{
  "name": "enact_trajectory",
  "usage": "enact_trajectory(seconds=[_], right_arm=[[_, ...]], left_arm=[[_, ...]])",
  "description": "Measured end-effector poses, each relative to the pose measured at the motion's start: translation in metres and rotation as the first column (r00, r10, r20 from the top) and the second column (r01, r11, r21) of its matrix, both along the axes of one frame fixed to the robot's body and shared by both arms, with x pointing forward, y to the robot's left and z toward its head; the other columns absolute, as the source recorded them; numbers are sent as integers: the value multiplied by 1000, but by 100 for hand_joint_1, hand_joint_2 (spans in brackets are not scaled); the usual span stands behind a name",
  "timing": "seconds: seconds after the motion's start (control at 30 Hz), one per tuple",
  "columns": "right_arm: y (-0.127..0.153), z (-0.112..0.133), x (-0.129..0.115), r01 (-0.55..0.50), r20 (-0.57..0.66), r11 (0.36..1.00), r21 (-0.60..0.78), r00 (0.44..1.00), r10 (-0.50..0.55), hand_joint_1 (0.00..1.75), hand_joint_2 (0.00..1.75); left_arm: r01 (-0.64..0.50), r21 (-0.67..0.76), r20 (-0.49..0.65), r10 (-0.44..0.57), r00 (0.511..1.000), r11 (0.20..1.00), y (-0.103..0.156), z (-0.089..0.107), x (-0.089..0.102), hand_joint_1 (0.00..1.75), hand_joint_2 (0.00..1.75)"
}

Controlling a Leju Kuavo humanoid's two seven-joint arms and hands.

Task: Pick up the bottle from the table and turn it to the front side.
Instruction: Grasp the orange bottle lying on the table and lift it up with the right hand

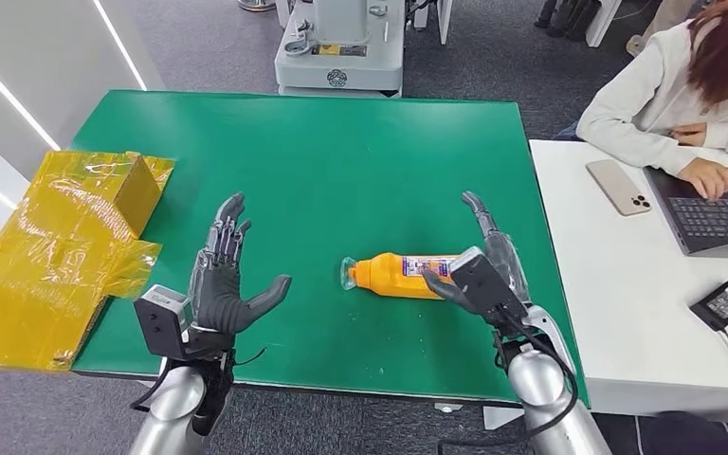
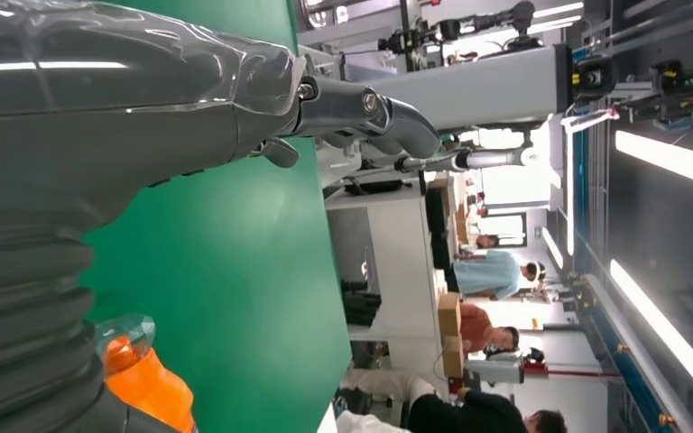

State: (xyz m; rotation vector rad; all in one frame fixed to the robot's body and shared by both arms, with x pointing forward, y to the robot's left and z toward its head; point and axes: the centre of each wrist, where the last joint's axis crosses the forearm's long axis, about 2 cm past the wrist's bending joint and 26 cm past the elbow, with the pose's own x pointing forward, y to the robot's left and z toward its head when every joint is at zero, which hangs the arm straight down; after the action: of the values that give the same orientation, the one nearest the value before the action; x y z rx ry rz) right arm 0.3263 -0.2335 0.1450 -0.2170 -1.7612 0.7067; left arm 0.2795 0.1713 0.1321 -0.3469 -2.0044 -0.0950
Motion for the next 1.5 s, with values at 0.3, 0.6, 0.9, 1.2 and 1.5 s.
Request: enact_trajectory(seconds=[0.3,0.6,0.9,1.2,1.5], right_arm=[[-19,16,66,-100,-212,954,-282,976,40,0,175],[-35,26,96,-281,-439,846,-454,896,62,0,175],[-45,31,106,-417,-564,746,-519,823,67,0,175],[-39,23,104,-484,-618,670,-563,785,48,0,175],[-38,22,105,-503,-628,602,-620,778,3,0,175]], left_arm=[[54,-3,-43,-54,998,999,-2,-8,6,0,175],[184,-104,-157,-199,967,977,-4,-17,6,0,175],[456,-355,-176,-537,825,816,-6,-28,0,0,175],[583,-519,-103,-723,683,625,-13,-28,6,0,175],[600,-534,-111,-753,649,596,-23,-28,7,0,175]])
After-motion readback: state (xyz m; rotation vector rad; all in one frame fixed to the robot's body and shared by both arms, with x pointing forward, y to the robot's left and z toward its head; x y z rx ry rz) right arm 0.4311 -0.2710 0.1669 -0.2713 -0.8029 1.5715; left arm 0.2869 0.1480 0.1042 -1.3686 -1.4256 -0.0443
